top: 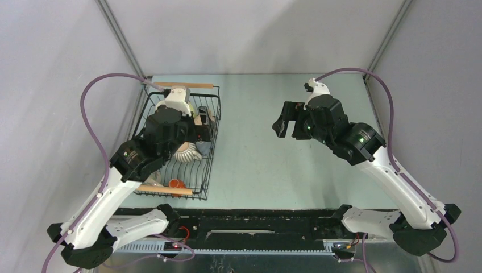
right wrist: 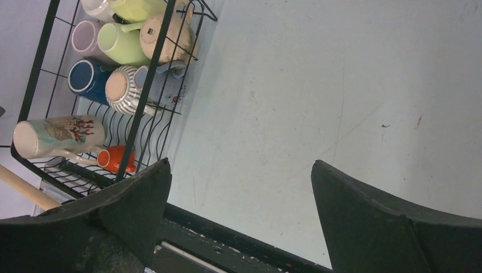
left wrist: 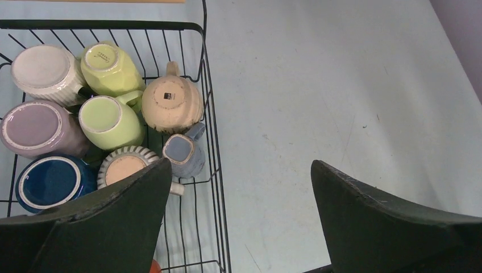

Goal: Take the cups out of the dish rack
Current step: Unload the cup from the dish rack.

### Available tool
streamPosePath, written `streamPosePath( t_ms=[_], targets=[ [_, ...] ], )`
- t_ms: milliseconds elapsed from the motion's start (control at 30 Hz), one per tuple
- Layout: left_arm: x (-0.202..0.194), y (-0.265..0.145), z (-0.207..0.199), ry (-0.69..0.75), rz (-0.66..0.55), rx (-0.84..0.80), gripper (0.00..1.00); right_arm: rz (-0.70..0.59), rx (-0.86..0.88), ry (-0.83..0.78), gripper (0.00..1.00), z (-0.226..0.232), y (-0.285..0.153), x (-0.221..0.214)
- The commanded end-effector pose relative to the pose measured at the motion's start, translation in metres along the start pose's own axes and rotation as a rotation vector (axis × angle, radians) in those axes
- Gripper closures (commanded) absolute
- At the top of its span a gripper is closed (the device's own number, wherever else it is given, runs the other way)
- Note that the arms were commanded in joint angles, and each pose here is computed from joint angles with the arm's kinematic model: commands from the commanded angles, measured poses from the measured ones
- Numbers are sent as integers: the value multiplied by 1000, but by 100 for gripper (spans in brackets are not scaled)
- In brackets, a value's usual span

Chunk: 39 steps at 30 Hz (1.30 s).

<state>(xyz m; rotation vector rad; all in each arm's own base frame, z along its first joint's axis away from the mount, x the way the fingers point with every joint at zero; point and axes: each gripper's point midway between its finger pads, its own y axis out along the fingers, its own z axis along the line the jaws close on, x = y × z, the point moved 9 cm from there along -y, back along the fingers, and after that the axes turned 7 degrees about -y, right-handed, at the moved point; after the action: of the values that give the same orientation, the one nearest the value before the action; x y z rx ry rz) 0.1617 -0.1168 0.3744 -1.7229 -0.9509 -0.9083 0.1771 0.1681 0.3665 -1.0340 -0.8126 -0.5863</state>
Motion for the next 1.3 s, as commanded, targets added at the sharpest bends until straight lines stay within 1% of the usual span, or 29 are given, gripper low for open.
streamPosePath(
  t_ms=[0, 200, 400, 700, 800, 900, 1267],
  targets=[
    [8, -5, 3, -24, -43, 16, 0, -19, -1, -12, 0, 2, 3, 2],
    [9, -9, 10, -14, -68, 51, 0, -15, -2, -14, 0, 3, 6, 2],
    [6, -9, 14, -19, -58, 82, 0, -3, -5, -18, 0, 4, 9, 0],
    [-4, -11, 43, -91, -47, 244, 0, 27, -6, -34, 0, 5, 17, -5],
    [-11, -10, 56, -127, -28, 313, 0, 45, 0, -42, 0, 8, 22, -8],
    [-22, -7, 67, -149, 15, 370, 0, 53, 8, -51, 0, 10, 26, -10],
    [-53, 4, 94, -224, 115, 479, 0, 122, 26, -89, 0, 19, 43, -25]
  ],
)
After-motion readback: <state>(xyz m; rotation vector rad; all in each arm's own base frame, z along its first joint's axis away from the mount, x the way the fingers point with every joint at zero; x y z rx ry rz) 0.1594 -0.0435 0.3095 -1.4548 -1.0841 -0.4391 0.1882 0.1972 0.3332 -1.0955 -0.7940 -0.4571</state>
